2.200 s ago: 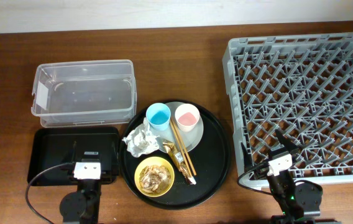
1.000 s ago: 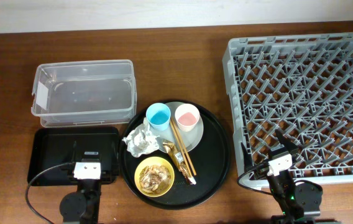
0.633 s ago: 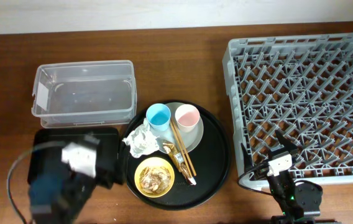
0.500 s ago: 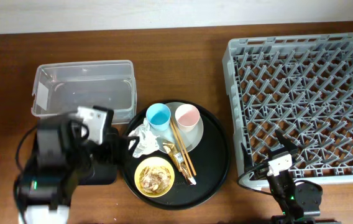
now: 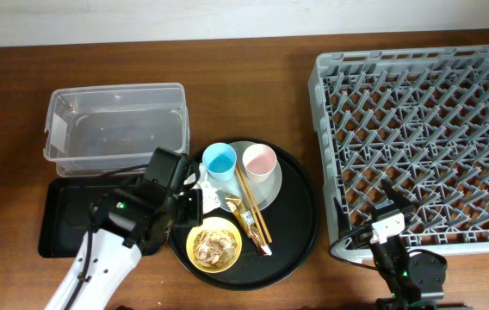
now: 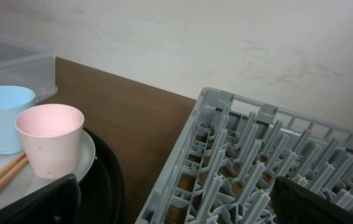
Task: Sort waste into correct bins and load items into the dishwasher rack
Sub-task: 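Grasp the crumpled white tissue with the left gripper and drop it into the clear bin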
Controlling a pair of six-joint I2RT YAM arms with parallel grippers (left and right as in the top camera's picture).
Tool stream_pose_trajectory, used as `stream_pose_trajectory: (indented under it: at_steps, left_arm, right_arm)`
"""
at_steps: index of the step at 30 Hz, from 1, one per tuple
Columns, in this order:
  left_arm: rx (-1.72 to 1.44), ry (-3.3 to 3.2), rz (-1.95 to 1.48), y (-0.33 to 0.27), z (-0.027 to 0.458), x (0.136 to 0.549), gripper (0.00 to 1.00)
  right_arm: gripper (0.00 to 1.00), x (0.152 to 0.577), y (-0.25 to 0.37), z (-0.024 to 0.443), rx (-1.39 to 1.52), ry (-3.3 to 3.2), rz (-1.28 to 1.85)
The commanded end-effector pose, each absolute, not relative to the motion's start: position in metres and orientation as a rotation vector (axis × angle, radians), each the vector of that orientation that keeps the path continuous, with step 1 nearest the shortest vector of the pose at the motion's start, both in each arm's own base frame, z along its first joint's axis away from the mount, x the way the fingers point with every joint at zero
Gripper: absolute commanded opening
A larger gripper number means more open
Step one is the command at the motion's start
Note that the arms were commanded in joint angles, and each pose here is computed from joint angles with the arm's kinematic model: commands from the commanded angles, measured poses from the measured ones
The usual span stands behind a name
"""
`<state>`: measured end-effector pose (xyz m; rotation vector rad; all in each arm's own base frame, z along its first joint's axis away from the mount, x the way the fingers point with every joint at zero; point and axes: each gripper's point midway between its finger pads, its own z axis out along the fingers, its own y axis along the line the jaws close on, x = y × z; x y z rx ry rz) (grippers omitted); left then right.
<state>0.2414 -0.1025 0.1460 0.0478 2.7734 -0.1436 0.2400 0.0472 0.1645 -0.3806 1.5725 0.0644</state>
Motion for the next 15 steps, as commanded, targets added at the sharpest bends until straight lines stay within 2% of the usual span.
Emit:
stream_pose_trajectory:
  at_steps: [1, 2, 4, 8, 11, 12, 14, 15]
  left_arm:
    - [-0.01, 2.774, -0.085, -0.098, 0.142, 0.245, 0.65]
    - [-0.008, 2.801, -0.069, -0.098, 0.135, 0.246, 0.71]
    - [-0.053, 2.875, -0.045, -0.1, 0.113, 0.247, 0.74]
    - [-0.053, 2.894, -0.024, -0.116, 0.071, 0.28, 0.81]
    - [-0.05, 2.947, 0.014, -0.12, 0.037, 0.289, 0.82]
    - [-0.048, 2.968, 0.027, -0.12, 0.027, 0.289, 0.86]
    - [-0.046, 2.998, 0.052, -0.119, 0.017, 0.286, 0.85]
    - [-0.046, 3.0, 0.053, -0.119, 0.016, 0.286, 0.75]
  right_arm:
    - [0.99, 0.24, 0.046, 0.163, -0.369, 1.578, 0.065]
    - [0.99, 0.24, 0.046, 0.163, -0.37, 1.578, 0.066]
    - [0.99, 0.24, 0.046, 0.163, -0.369, 1.578, 0.065]
    - [0.99, 0.24, 0.046, 0.163, -0.369, 1.578, 0.065]
    - [0.99, 0.24, 0.046, 0.163, -0.37, 1.578, 0.066]
    - [0.99, 0.24, 0.046, 0.163, -0.369, 1.578, 0.065]
    - [0.99, 0.24, 0.046, 0.163, -0.369, 1.578, 0.065]
    - [0.99, 0.24, 0.046, 0.163, -0.369, 1.578, 0.065]
